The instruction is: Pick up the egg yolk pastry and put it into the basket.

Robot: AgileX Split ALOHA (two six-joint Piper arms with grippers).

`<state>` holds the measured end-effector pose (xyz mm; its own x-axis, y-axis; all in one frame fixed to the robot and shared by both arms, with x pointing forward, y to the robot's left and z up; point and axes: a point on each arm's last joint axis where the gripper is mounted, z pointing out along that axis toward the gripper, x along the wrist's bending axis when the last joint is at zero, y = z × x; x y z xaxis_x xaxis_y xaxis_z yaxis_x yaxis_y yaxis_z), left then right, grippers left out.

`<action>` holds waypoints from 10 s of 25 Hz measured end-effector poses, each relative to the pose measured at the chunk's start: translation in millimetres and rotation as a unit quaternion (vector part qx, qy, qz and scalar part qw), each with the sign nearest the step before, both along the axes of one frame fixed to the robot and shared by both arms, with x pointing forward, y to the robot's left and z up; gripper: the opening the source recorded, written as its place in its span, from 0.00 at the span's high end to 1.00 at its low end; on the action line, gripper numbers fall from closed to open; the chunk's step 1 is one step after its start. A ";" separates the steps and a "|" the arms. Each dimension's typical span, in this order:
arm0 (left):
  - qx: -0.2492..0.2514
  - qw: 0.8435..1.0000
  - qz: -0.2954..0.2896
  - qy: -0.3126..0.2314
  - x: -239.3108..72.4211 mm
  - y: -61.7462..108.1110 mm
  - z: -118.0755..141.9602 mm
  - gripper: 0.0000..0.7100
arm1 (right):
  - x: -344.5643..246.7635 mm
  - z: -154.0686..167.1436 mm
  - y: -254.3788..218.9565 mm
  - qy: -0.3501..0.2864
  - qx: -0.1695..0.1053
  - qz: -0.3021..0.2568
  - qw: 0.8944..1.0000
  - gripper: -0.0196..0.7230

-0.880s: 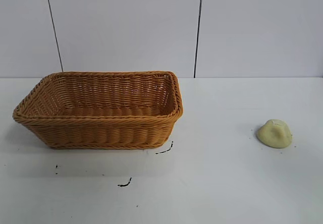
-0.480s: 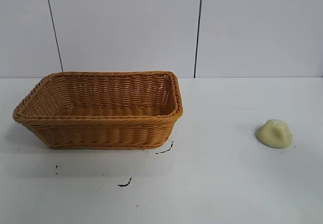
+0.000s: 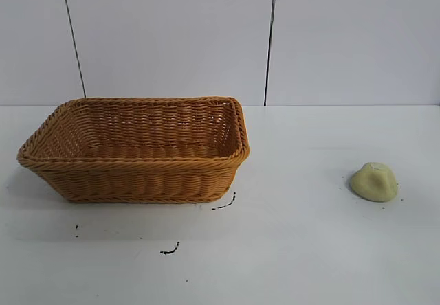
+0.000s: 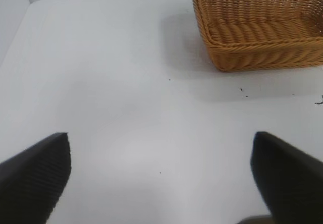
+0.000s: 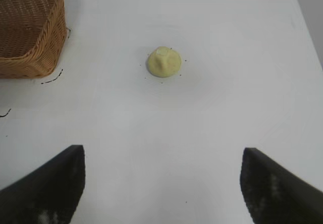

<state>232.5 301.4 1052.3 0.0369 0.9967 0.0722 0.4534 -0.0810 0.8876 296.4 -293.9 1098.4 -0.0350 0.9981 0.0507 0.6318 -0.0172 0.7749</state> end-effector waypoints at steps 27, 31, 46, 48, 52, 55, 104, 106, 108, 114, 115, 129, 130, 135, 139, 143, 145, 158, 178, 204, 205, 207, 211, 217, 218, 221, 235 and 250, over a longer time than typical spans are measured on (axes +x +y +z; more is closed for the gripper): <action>0.000 1.000 0.000 0.000 0.0 0.0 0.0 0.02 | 312.1 -67.4 20.7 0.309 -0.030 0.062 0.949 0.16; 0.000 1.000 0.000 0.000 0.0 0.0 0.0 0.02 | 318.0 -82.8 20.9 0.325 -0.037 0.073 0.942 0.16; 0.000 1.000 0.000 0.000 0.0 0.0 0.0 0.02 | 344.0 -148.8 27.3 0.344 -0.065 0.082 0.933 0.16; 0.000 1.000 0.000 0.000 0.0 0.0 0.0 0.02 | 349.3 -164.8 27.0 0.346 -0.064 0.073 0.933 0.16; 0.000 1.000 0.000 0.000 0.0 0.0 0.0 0.02 | 355.2 -191.3 27.1 0.355 -0.058 0.059 0.931 0.16; 0.000 1.000 0.000 0.000 0.0 0.0 0.0 0.02 | 355.9 -206.7 27.2 0.369 -0.056 0.056 0.926 0.16; 0.000 1.000 0.000 0.000 0.0 0.0 0.0 0.02 | 366.4 -39.5 57.3 0.227 -0.076 0.094 0.966 0.81; 0.000 1.000 0.000 0.000 0.0 0.0 0.0 0.02 | 365.3 -33.4 77.0 0.212 -0.081 0.117 0.967 0.81; 0.000 1.000 0.000 0.000 0.0 0.0 0.0 0.02 | 362.4 -27.9 101.7 0.193 -0.085 0.144 0.967 0.81; 0.000 1.000 0.000 0.000 0.0 0.0 0.0 0.02 | 343.5 -25.7 176.7 0.154 -0.093 0.228 0.957 0.81; 0.000 1.000 0.000 0.000 0.0 0.0 0.0 0.02 | 339.3 -28.1 189.6 0.152 -0.095 0.243 0.953 0.81; 0.000 1.000 0.000 0.000 0.0 0.0 0.0 0.02 | 334.6 -132.6 301.7 0.116 -0.076 0.323 0.936 0.81; 0.000 1.000 0.000 0.000 0.0 0.0 0.0 0.02 | 337.4 -143.1 303.8 0.116 -0.071 0.318 0.938 0.81; 0.000 1.000 0.000 0.000 0.0 0.0 0.0 0.02 | 344.7 -183.0 309.3 0.122 -0.067 0.311 0.940 0.81; 0.000 1.000 0.000 0.000 0.0 0.0 0.0 0.02 | 345.5 -191.3 309.9 0.125 -0.069 0.311 0.940 0.74; 0.000 1.000 0.000 0.000 0.0 0.0 0.0 0.02 | 345.7 -191.2 310.0 0.124 -0.068 0.311 0.940 0.42; 0.000 1.000 0.000 0.000 0.0 0.0 0.0 0.02 | 345.6 -191.3 309.9 0.125 -0.068 0.311 0.940 0.24; 0.000 1.000 0.000 0.000 0.0 0.0 0.0 0.02 | 356.5 -92.3 318.6 0.127 -0.068 0.311 0.939 0.13; 0.000 1.000 0.000 0.000 0.0 0.0 0.0 0.02 | 438.7 -83.5 128.1 0.201 -0.075 0.089 0.973 0.13; 0.000 1.000 0.000 0.000 0.0 0.0 0.0 0.02 | 388.4 -44.1 13.7 0.280 -0.040 -0.017 0.959 0.13; 0.000 1.000 0.000 0.000 0.0 0.0 0.0 0.02 | 376.5 -39.3 13.1 0.285 -0.040 -0.017 0.958 0.13; 0.000 1.000 0.000 0.000 0.0 0.0 0.0 0.02 | 351.5 -30.6 12.4 0.294 -0.038 -0.016 0.955 0.13; 0.000 1.000 0.000 0.000 0.0 0.0 0.0 0.02 | 289.7 -13.0 10.4 0.304 -0.032 -0.014 0.952 0.13; 0.000 1.000 0.000 0.000 0.0 0.0 0.0 0.02 | 190.6 2.3 5.7 0.291 -0.030 -0.014 0.956 0.13; 0.000 1.000 0.000 0.000 0.0 0.0 0.0 0.02 | 174.3 5.6 4.9 0.281 -0.030 -0.014 0.959 0.13; 0.000 1.000 0.000 0.000 0.0 0.0 0.0 0.02 | 129.9 3.7 2.8 0.252 -0.033 -0.008 0.967 0.13; 0.000 1.000 0.000 0.000 0.0 0.0 0.0 0.02 | -22.6 -49.5 -3.4 0.011 -0.019 -0.001 1.000 0.13; 0.000 1.000 0.000 0.000 0.0 0.0 0.0 0.02 | -60.6 -46.2 -4.8 -0.117 -0.010 -0.002 0.993 0.13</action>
<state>232.5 301.4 1052.3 0.0369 0.9967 0.0722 0.4534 -0.0810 0.8876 235.8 -298.7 1052.1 -0.0393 0.9990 0.0218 0.4339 -0.0026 0.9010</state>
